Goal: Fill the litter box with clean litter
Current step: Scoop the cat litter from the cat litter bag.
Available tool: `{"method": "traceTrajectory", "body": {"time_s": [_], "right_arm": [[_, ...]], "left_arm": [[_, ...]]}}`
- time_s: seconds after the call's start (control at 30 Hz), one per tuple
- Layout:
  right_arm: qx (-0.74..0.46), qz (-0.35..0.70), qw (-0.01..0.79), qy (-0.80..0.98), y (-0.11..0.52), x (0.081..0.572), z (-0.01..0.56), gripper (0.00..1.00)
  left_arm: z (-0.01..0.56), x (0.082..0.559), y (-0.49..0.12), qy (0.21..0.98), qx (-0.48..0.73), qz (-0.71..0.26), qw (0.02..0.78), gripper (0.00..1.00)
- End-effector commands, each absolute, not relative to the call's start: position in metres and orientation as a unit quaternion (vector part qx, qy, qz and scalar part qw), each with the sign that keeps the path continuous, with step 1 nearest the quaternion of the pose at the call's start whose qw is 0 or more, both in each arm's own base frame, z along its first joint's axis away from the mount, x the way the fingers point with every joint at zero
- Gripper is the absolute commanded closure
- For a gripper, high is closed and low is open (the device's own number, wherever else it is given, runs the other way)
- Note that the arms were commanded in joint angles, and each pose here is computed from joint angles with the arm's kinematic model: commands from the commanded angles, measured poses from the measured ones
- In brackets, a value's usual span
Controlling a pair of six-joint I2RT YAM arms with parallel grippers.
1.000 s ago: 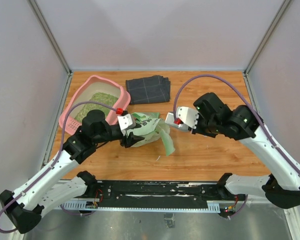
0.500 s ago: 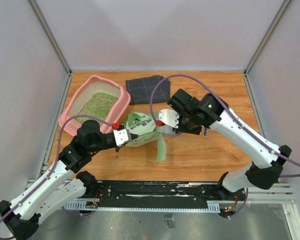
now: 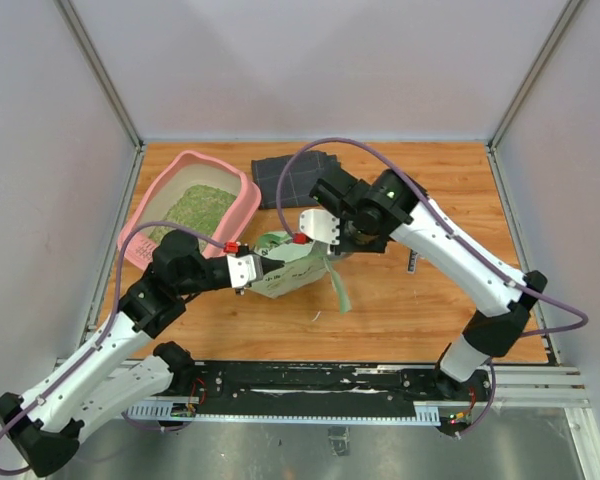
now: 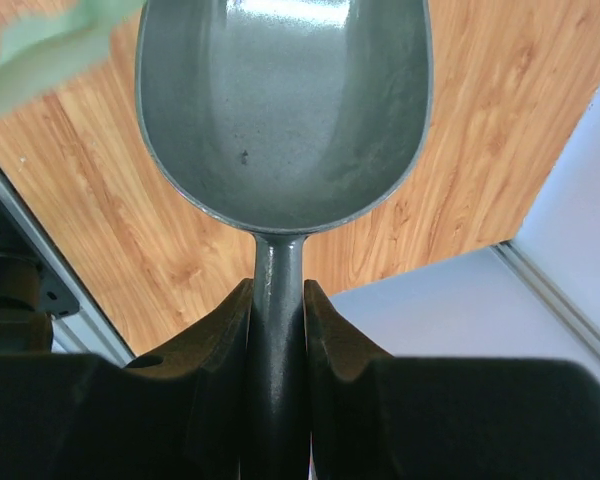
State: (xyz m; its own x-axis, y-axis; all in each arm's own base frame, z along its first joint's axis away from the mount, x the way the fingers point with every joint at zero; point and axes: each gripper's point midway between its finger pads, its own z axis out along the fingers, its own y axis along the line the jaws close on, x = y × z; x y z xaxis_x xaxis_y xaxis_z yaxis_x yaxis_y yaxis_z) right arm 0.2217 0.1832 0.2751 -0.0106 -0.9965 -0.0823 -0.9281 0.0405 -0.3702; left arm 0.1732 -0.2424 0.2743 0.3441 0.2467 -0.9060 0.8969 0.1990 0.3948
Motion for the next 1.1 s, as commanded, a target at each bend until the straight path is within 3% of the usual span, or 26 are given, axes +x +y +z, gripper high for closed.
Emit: {"method": "traceTrajectory", "body": {"time_s": [0.0, 0.17, 0.47, 0.87, 1.07], "right_arm": [[-0.710, -0.142, 0.098, 0.683, 0.192, 0.239, 0.251, 0.99], [-0.715, -0.173, 0.071, 0.674, 0.208, 0.262, 0.235, 0.99], [-0.732, -0.151, 0.020, 0.665, 0.246, 0.279, 0.176, 0.99], [-0.723, -0.078, 0.040, 0.685, 0.271, 0.275, 0.110, 0.99], [-0.700, -0.018, 0.087, 0.708, 0.274, 0.272, 0.093, 0.99]], "left_arm": [[0.319, 0.163, -0.238, 0.438, 0.538, -0.276, 0.665, 1.00], [0.276, 0.170, -0.229, 0.507, 0.513, -0.273, 0.636, 1.00], [0.236, 0.165, -0.229, 0.522, 0.501, -0.294, 0.624, 1.00], [0.226, 0.172, -0.229, 0.537, 0.501, -0.284, 0.617, 1.00], [0.224, 0.174, -0.229, 0.543, 0.501, -0.280, 0.613, 1.00]]}}
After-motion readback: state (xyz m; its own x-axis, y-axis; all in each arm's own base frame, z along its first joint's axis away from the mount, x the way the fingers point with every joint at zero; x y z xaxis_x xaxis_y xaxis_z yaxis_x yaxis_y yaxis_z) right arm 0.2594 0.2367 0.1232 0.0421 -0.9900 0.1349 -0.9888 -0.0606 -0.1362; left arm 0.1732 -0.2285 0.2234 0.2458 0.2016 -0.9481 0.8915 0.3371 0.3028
